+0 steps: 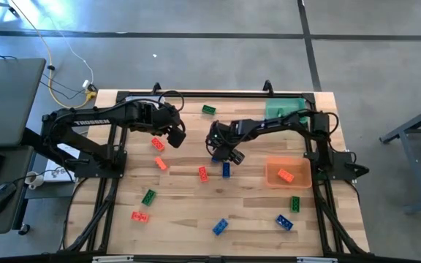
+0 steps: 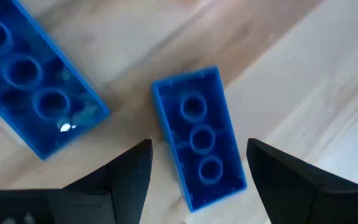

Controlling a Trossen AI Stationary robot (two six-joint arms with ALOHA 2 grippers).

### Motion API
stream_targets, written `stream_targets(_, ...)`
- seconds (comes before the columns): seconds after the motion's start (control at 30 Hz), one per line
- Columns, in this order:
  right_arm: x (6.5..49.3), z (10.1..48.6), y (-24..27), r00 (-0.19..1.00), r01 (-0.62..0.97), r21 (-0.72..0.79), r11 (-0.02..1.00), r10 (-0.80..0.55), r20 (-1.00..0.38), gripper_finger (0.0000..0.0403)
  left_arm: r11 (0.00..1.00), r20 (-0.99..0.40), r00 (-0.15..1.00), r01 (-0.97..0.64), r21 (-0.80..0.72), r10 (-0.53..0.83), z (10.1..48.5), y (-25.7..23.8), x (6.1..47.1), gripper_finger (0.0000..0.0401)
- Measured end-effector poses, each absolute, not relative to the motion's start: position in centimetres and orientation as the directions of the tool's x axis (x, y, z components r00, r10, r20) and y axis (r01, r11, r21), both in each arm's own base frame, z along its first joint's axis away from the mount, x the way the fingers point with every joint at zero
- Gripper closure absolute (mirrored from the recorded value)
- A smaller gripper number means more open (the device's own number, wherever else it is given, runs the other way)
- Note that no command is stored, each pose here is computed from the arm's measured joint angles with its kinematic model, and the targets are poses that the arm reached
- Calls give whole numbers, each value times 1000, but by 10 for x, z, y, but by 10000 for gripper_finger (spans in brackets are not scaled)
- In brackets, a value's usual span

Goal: Sort & place blocks by color
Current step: Put the blue game piece into the transparent bin

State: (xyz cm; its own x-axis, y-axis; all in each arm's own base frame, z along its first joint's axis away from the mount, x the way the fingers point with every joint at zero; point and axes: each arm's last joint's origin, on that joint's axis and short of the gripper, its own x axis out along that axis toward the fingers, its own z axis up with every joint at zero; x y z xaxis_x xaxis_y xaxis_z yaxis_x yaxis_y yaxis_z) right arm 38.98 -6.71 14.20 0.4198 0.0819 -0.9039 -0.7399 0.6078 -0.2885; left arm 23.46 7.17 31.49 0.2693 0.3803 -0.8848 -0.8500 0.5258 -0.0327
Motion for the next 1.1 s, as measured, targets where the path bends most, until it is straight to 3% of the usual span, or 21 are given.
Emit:
stream_targets(0.3, 388, 138, -79, 415, -716, -264, 646, 89, -905, 160, 524, -881, 269, -851, -29, 389, 315, 72, 235, 146)
stream_targets(0.7, 384, 137, -80, 374, -647, -200, 735, 78, -924, 287, 520, -876, 266, -854, -21, 402, 315, 72, 235, 146)
stream_targets(0.97, 379, 146, -79, 366, -544, -150, 826, 72, -928, 287, 554, -872, 276, -833, -7, 404, 316, 73, 236, 146)
stream_targets(1.1, 376, 171, -79, 437, -482, -182, 857, 55, -898, 287, 580, -870, 279, -814, 10, 407, 316, 74, 236, 146)
